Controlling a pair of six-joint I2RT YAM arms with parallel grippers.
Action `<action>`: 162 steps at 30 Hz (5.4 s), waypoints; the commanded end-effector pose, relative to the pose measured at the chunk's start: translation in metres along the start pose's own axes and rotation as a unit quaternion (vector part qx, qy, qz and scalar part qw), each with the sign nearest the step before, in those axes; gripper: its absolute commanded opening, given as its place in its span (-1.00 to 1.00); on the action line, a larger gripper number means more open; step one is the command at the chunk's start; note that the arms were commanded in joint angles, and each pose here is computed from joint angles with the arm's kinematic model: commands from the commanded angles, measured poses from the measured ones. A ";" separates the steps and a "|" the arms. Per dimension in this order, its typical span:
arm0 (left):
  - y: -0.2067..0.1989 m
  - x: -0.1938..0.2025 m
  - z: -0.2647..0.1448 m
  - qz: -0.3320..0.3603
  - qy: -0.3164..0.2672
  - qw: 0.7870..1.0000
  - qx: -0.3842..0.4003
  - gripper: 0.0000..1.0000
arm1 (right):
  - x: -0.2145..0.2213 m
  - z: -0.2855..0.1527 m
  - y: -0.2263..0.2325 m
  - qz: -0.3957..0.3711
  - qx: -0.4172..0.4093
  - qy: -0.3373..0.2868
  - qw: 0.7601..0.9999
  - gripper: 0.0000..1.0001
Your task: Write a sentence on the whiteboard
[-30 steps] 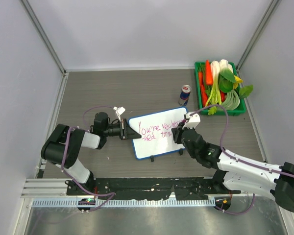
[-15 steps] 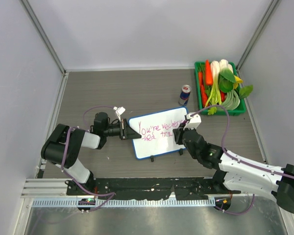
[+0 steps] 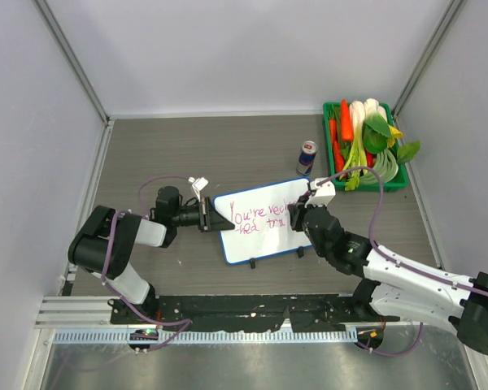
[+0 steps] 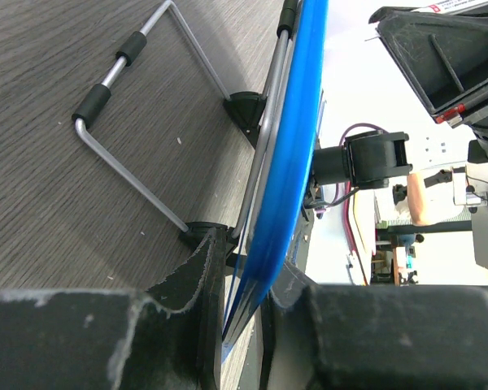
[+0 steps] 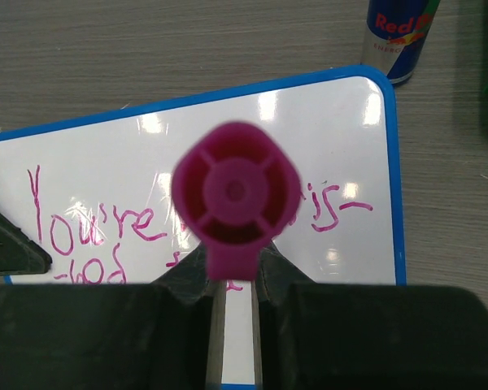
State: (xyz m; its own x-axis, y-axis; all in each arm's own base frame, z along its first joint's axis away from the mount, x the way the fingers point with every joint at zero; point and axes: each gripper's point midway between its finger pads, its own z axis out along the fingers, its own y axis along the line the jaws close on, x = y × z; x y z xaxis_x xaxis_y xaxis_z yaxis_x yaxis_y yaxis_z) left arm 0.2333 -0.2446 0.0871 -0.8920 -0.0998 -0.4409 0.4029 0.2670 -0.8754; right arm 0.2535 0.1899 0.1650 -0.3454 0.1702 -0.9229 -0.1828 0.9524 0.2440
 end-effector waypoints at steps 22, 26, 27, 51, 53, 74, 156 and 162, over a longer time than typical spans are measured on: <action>0.017 0.014 0.000 -0.040 0.006 0.999 -0.032 -1.00 | 0.003 0.015 -0.002 0.021 0.006 0.001 1.000 -0.97; 0.018 0.015 0.000 -0.041 0.007 0.999 -0.032 -1.00 | 0.012 0.013 -0.006 0.020 0.006 0.013 1.000 -0.97; 0.018 0.014 0.000 -0.041 0.007 0.999 -0.032 -1.00 | 0.014 0.011 -0.007 0.019 0.005 0.016 1.000 -0.97; 0.018 0.014 0.001 -0.042 0.006 0.999 -0.032 -1.00 | 0.037 0.000 -0.018 0.015 -0.001 0.044 0.999 -0.97; 0.019 0.014 0.001 -0.042 0.006 0.999 -0.032 -1.00 | 0.034 0.000 -0.018 0.014 0.001 0.039 0.999 -0.97; 0.017 0.015 0.000 -0.041 0.007 0.999 -0.029 -1.00 | -0.019 0.001 -0.009 0.027 0.006 -0.031 0.999 -0.97; 0.018 0.015 0.002 -0.044 0.008 0.999 -0.025 -1.00 | 0.042 0.000 -0.037 0.009 0.038 0.051 0.998 -0.97; 0.018 0.014 0.002 -0.045 0.008 0.999 -0.025 -1.00 | 0.060 -0.002 -0.039 0.010 0.037 0.081 0.996 -0.97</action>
State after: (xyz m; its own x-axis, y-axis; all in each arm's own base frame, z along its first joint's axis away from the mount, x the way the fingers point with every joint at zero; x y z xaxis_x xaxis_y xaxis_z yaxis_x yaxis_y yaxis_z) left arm 0.2322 -0.2458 0.0867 -0.8976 -0.0965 -0.4300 0.3967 0.2484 -0.8837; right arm 0.2512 0.1706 0.1334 -0.4057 0.2070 -0.8902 -0.1262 0.9520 0.2789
